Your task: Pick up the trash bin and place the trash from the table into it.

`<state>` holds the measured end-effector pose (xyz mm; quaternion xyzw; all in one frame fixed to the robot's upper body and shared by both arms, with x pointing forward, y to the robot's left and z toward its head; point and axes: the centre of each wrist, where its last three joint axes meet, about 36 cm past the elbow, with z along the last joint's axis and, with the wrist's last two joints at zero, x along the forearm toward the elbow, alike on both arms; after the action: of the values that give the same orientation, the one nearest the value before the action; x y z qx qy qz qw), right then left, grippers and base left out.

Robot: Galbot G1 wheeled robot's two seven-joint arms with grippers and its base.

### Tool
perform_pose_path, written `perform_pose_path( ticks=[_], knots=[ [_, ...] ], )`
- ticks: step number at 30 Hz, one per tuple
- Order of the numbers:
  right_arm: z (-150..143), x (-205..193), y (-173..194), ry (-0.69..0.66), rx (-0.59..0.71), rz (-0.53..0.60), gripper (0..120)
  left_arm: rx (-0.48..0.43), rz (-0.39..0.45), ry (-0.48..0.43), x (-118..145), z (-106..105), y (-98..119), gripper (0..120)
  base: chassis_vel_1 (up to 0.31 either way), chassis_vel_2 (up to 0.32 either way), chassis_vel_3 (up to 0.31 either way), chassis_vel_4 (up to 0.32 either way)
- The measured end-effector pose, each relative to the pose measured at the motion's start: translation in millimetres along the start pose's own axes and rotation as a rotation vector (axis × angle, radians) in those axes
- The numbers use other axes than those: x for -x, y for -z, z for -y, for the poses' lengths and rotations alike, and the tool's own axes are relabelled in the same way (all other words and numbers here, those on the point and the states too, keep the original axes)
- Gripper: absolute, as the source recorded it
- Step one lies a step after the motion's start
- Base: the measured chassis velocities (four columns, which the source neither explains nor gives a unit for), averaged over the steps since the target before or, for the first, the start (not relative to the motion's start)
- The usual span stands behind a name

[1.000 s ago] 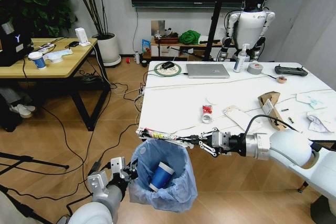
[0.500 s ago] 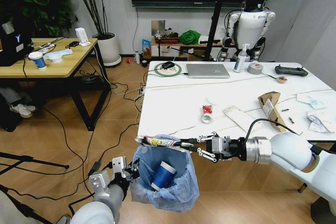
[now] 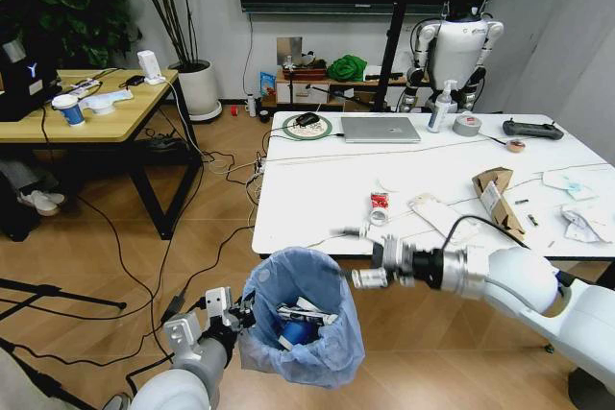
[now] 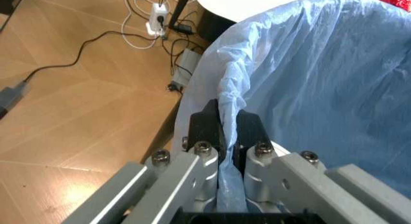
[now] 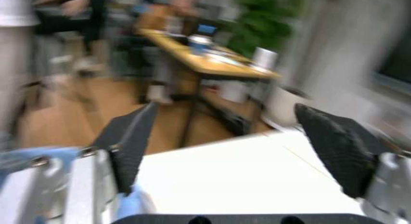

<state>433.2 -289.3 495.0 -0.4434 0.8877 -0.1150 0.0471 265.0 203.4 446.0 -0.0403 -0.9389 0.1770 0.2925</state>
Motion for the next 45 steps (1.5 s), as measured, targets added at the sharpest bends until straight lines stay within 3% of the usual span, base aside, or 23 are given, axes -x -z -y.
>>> perform_pose_path(
  ticks=[4, 7, 9, 13, 28, 40, 45],
  knots=[
    [-1, 11, -16, -0.304, 0.137, -0.077, 98, 0.004, 0.010, 0.002, -1, 0, 0, 0, 0.000, 0.000, 0.000, 0.000],
    [-2, 14, -19, -0.340, 0.158, -0.089, 98, 0.004, 0.011, 0.002, -1, 0, -1, 0, 0.000, 0.000, 0.000, 0.000],
    [-9, 28, -37, -0.475, 0.238, -0.146, 100, 0.002, 0.013, 0.002, -1, 0, -1, 0, 0.000, 0.000, 0.000, 0.000],
    [-20, 43, -65, -0.591, 0.304, -0.247, 100, 0.001, 0.018, 0.002, -4, 0, 1, 0, 0.000, 0.000, 0.000, 0.000],
    [-21, 65, -107, -0.697, 0.355, -0.375, 100, 0.004, 0.030, 0.006, -7, -2, 4, 0, 0.000, 0.000, 0.000, 0.000],
    [-18, 75, -121, -0.715, 0.362, -0.384, 100, 0.003, 0.025, 0.009, -5, -3, 3, 0, 0.000, 0.000, 0.000, 0.000],
    [-19, 77, -125, -0.712, 0.366, -0.383, 88, 0.004, 0.024, 0.010, -5, -3, 3, 0, 0.000, 0.000, 0.000, 0.000]
  ],
)
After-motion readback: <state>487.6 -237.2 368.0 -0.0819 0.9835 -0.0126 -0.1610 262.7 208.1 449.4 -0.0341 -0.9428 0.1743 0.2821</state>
